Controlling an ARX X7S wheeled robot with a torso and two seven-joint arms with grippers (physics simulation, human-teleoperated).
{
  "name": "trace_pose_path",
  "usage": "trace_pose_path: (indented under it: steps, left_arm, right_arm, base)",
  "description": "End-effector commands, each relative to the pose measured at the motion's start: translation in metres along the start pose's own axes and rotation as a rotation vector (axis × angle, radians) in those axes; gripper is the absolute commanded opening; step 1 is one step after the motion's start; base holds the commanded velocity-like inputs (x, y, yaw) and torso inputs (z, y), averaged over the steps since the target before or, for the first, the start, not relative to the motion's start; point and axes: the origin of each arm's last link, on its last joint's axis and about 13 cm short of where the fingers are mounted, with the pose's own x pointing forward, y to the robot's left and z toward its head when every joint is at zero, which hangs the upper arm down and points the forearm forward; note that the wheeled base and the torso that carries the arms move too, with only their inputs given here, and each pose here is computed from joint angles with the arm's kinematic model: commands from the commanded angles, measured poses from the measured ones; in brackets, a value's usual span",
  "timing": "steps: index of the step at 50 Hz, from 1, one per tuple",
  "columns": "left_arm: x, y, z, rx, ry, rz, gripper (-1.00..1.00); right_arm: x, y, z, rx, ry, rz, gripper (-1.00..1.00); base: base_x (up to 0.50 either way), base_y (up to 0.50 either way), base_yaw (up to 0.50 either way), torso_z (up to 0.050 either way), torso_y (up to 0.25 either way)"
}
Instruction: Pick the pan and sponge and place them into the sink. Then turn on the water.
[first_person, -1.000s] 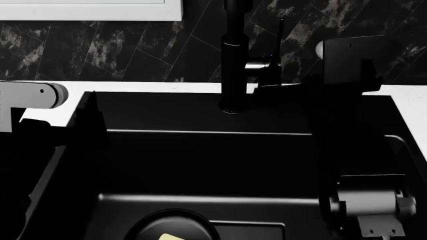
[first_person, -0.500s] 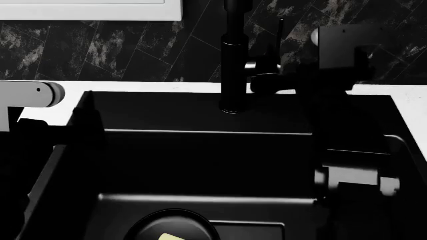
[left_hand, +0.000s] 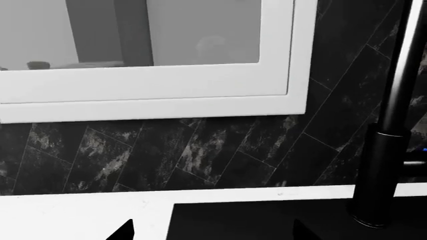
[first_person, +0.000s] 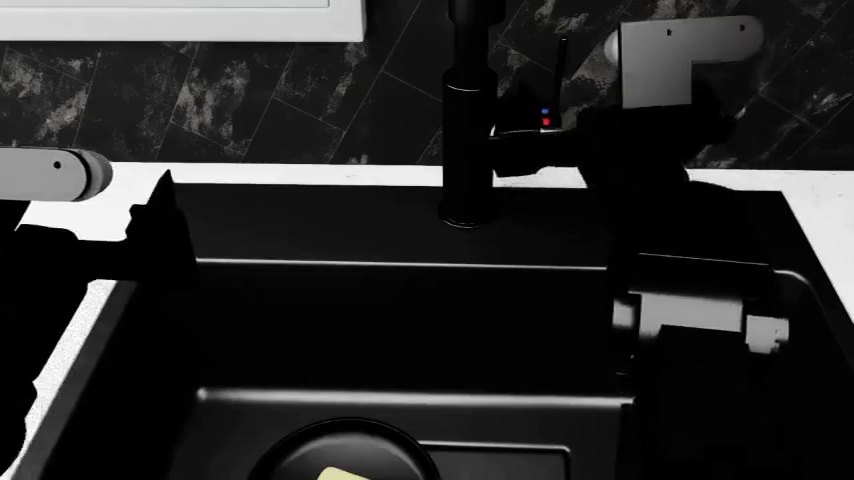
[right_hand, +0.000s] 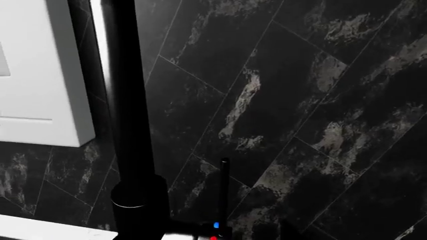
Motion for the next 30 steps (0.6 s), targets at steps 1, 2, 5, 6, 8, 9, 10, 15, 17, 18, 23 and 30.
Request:
trace_pose_path:
  steps: [1,2,5,6,8,9,10,15,17,18,23,30]
  left_arm:
    - [-0.004,0.003,0.013,0.030,-0.030,-0.016,1.00]
    - [-0.005,0.004,0.013,0.034,-0.032,-0.015,1.00]
    - [-0.006,0.004,0.012,0.060,-0.036,-0.021,1.00]
    - [-0.006,0.004,0.011,0.055,-0.030,-0.021,1.00]
    - [-0.006,0.003,0.010,0.072,-0.038,-0.028,1.00]
    - [-0.006,0.003,0.010,0.061,-0.040,-0.024,1.00]
    - [-0.005,0.002,0.010,0.064,-0.043,-0.023,1.00]
    - [-0.006,0.004,0.011,0.061,-0.050,-0.022,1.00]
    - [-0.006,0.005,0.010,0.064,-0.049,-0.021,1.00]
    - [-0.006,0.006,0.011,0.065,-0.050,-0.022,1.00]
    - [-0.006,0.005,0.014,0.068,-0.057,-0.019,1.00]
    - [-0.006,0.004,0.014,0.055,-0.060,-0.021,1.00]
  right_arm:
    - [0.002,0.002,0.008,0.013,0.009,-0.007,1.00]
    - [0.002,0.003,0.008,0.015,0.009,-0.006,1.00]
    - [0.002,0.003,0.007,0.014,0.012,-0.005,1.00]
    - [0.002,0.004,0.007,0.014,0.013,-0.003,1.00]
    - [0.002,0.004,0.006,0.012,0.014,-0.004,1.00]
    - [0.002,0.004,0.006,0.011,0.014,-0.005,1.00]
    - [0.002,0.004,0.006,0.012,0.013,-0.008,1.00]
    - [0.003,0.005,0.011,0.007,-0.005,-0.015,1.00]
    - [0.003,0.005,0.012,0.006,-0.011,-0.020,1.00]
    - [0.003,0.005,0.012,0.008,-0.012,-0.021,1.00]
    - [0.004,0.006,0.015,0.003,-0.012,-0.010,1.00]
    - [0.005,0.007,0.022,0.000,-0.028,0.000,1.00]
  base:
    - [0.00,0.00,0.00,0.000,0.000]
    - [0.00,0.00,0.00,0.000,0.000]
    - [0.00,0.00,0.00,0.000,0.000]
    - [0.00,0.00,0.00,0.000,0.000]
    - [0.00,0.00,0.00,0.000,0.000]
    - [0.00,0.00,0.00,0.000,0.000]
    - [0.00,0.00,0.00,0.000,-0.088]
    - [0.00,0.00,0.00,0.002,-0.158]
    - [0.00,0.00,0.00,0.005,-0.203]
    - [0.00,0.00,0.00,0.006,-0.230]
    - [0.00,0.00,0.00,0.006,-0.243]
    - [0.00,0.00,0.00,0.005,-0.214]
